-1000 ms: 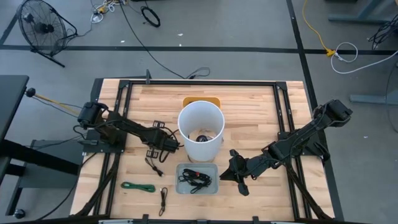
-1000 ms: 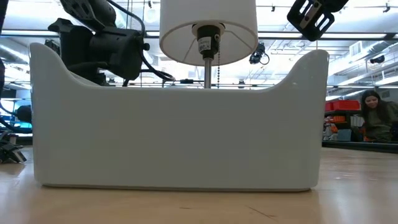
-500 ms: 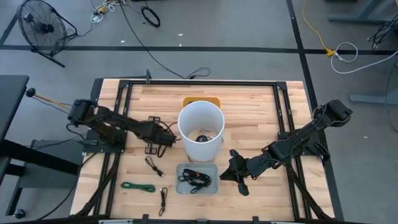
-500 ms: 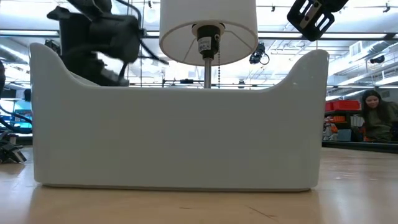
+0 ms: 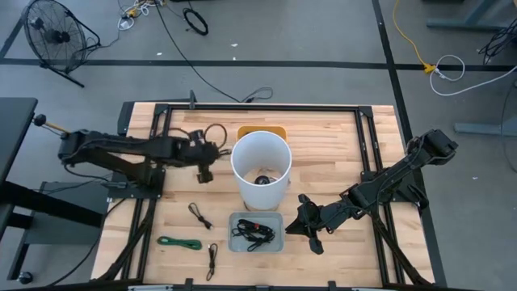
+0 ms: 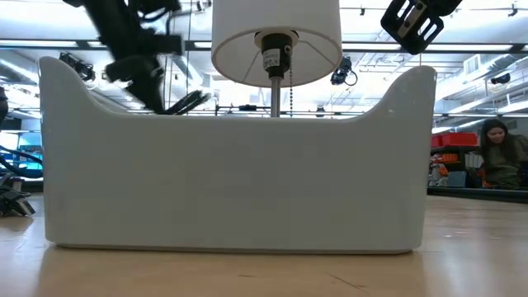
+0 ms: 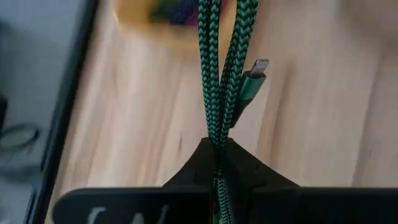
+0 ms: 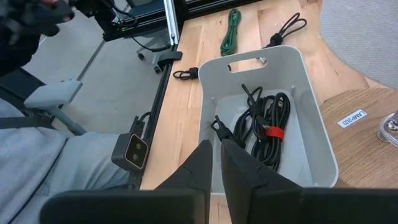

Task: Pick & Place USB Port
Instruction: Put the green charger cable into the yellow bin

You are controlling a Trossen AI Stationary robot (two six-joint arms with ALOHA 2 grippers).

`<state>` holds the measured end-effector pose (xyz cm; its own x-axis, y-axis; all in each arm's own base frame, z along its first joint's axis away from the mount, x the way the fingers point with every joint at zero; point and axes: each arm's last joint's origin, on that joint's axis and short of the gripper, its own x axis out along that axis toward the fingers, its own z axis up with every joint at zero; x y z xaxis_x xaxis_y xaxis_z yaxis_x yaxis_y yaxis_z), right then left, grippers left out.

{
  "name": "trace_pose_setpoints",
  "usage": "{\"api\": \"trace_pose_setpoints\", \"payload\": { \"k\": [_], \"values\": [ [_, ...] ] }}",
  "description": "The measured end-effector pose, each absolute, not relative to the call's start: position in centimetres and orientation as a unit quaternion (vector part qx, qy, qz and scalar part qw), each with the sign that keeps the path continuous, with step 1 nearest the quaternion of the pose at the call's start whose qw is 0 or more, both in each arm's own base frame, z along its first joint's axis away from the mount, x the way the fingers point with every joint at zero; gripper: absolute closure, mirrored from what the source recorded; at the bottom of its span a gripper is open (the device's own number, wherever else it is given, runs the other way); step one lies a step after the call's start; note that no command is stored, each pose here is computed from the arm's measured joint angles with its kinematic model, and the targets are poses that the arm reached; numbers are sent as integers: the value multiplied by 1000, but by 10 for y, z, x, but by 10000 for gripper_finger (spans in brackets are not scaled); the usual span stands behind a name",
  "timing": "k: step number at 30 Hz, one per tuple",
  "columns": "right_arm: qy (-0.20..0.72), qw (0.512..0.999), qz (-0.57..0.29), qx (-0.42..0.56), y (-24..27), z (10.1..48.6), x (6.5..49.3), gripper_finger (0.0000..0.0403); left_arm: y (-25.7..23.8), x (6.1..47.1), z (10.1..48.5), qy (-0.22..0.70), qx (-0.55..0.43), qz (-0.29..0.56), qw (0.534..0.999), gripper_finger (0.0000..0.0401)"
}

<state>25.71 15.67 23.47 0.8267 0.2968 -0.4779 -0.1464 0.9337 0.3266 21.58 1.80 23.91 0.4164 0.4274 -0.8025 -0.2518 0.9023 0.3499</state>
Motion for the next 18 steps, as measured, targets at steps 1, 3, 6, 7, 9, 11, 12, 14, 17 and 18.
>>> {"api": "trace_pose_setpoints", "payload": {
  "k": [1,3,6,7,9,11,12,14,17,18],
  "values": [
    [270,945,117,139,157,235,257,365,20,219,244,475,89,204,852,388],
    [270,946,117,139,157,235,257,365,23,228,252,422,89,205,878,388],
    [270,946,117,139,157,235,257,365,32,238,263,355,100,207,906,388],
    [270,946,117,139,157,235,257,365,35,240,266,337,102,212,912,388],
    [270,946,117,139,157,235,257,365,43,244,272,303,101,227,920,388],
    [270,946,117,140,157,235,257,365,50,246,278,272,91,231,930,388],
    [270,946,117,139,157,235,257,365,53,247,280,257,85,227,936,388],
    [269,946,118,135,157,235,257,365,58,250,282,234,75,219,944,388],
    [269,946,119,135,157,235,257,365,64,260,274,240,71,218,943,388],
    [269,946,119,135,157,235,257,365,66,264,269,244,71,219,942,388]
  ]
}}
